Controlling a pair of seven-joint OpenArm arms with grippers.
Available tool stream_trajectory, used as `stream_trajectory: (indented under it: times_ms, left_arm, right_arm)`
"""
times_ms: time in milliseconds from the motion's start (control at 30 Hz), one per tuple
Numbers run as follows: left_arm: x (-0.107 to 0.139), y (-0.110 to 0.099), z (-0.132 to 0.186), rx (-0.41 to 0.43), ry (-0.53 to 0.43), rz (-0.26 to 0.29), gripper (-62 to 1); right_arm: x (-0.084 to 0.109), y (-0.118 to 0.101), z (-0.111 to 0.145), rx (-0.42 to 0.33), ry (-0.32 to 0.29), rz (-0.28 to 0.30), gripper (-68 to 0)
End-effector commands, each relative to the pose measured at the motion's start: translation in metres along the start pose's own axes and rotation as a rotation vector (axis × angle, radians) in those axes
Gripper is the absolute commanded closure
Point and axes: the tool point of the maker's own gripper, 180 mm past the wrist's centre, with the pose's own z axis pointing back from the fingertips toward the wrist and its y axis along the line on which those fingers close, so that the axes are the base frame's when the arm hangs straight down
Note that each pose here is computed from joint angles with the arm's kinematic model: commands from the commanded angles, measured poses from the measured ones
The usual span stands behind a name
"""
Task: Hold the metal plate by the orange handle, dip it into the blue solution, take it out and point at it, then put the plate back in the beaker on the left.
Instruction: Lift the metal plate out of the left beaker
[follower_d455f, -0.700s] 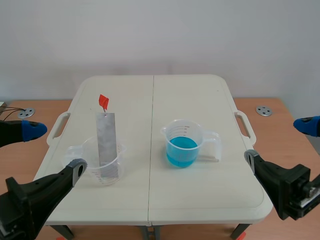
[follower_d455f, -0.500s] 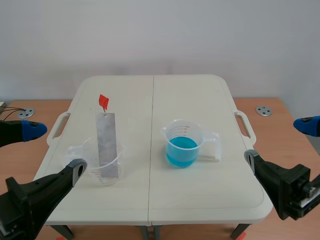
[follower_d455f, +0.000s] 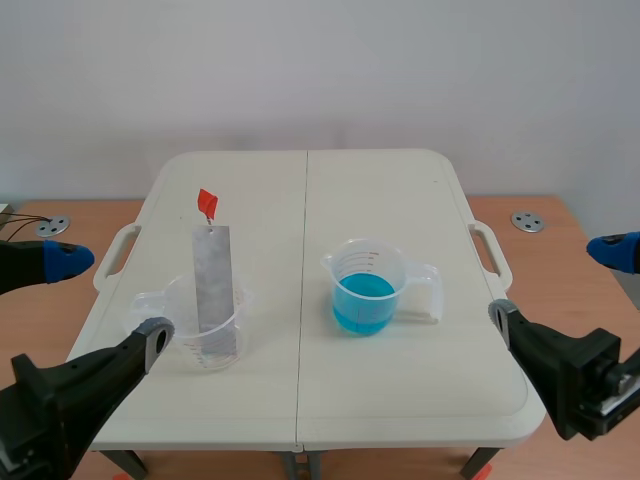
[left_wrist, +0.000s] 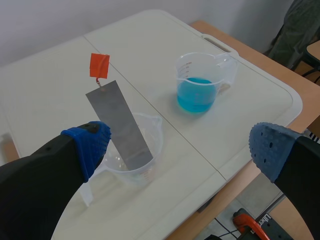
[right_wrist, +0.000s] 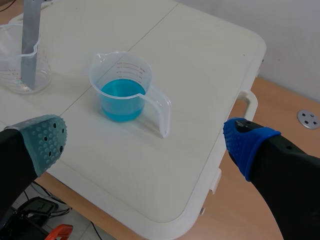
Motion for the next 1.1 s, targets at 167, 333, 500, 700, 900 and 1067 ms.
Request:
stream_trajectory:
  times_ms: [167, 333, 500, 700, 900, 1067]
  left_arm:
    - [0.009, 0.0, 0.0, 0.003, -0.029, 0.001, -59.8]
    - [0.009, 0.0, 0.0, 0.003, -0.029, 0.002, -59.7]
    - [0.009, 0.0, 0.0, 0.003, -0.03, 0.002, -59.8]
    - [0.009, 0.0, 0.0, 0.003, -0.029, 0.001, -58.8]
    - [0.007, 0.007, 0.004, 0.038, -0.023, -0.002, -26.5]
    - [0.004, 0.011, 0.018, 0.065, -0.022, 0.001, -9.1]
  right_arm:
    - [0.012, 0.0, -0.001, 0.007, -0.039, 0.007, -65.9]
    - [0.012, 0.0, -0.001, 0.007, -0.038, 0.01, -65.9]
    - [0.012, 0.0, -0.001, 0.007, -0.038, 0.01, -65.9]
    - [0.011, 0.001, -0.001, 0.008, -0.034, 0.017, -65.9]
    - [0.011, 0.001, -0.002, 0.008, -0.035, 0.018, -65.9]
    - [0.016, -0.002, -0.004, 0.007, -0.05, 0.035, -65.9]
